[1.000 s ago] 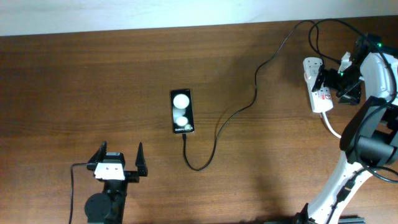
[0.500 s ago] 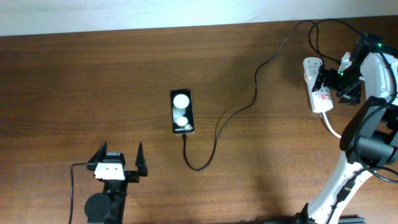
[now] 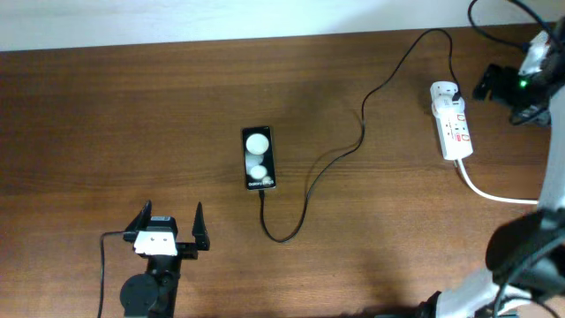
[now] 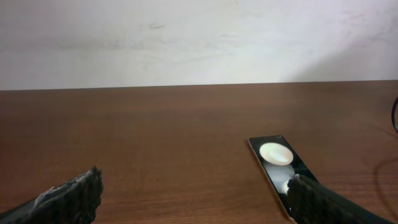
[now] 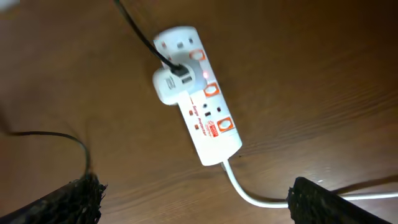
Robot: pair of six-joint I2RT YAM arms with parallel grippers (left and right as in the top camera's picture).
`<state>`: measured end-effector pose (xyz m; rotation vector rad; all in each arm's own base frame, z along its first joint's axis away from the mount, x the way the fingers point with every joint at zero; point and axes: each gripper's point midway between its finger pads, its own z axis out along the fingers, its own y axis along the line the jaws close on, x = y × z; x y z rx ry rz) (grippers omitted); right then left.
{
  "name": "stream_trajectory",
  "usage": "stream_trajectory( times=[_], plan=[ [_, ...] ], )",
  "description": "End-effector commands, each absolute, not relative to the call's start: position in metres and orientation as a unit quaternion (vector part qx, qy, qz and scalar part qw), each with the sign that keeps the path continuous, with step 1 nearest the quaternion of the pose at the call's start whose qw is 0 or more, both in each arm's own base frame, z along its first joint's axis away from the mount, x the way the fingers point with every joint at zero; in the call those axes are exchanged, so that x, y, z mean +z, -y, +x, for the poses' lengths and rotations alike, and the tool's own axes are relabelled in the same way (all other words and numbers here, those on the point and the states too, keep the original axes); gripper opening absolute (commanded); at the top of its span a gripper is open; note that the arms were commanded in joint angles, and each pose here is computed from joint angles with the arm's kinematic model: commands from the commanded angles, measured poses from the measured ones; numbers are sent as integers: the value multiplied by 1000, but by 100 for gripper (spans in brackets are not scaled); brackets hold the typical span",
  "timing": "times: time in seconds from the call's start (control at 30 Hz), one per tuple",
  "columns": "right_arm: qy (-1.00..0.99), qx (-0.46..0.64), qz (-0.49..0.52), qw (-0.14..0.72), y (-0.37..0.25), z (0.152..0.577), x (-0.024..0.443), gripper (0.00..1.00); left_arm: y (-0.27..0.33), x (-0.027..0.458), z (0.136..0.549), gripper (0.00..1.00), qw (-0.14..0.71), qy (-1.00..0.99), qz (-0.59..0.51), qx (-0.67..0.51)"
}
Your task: Plug charger to phone and switch on socket
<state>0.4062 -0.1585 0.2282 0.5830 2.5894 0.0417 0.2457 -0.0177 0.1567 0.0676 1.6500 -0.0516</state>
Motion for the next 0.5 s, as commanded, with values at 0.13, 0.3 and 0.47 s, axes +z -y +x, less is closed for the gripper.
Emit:
stream_trajectory(
  times=[0.13, 0.3, 0.47],
  plan=[
    [-904, -16, 193, 381, 138, 361, 347, 99, 15, 156, 245, 99, 678, -735, 31, -12],
    [-896, -20, 190, 401, 134, 352, 362, 99, 15, 156, 245, 99, 678, -735, 31, -12],
    [-897, -20, 192, 399, 135, 352, 361, 99, 15, 156, 245, 99, 678, -735, 31, -12]
  ],
)
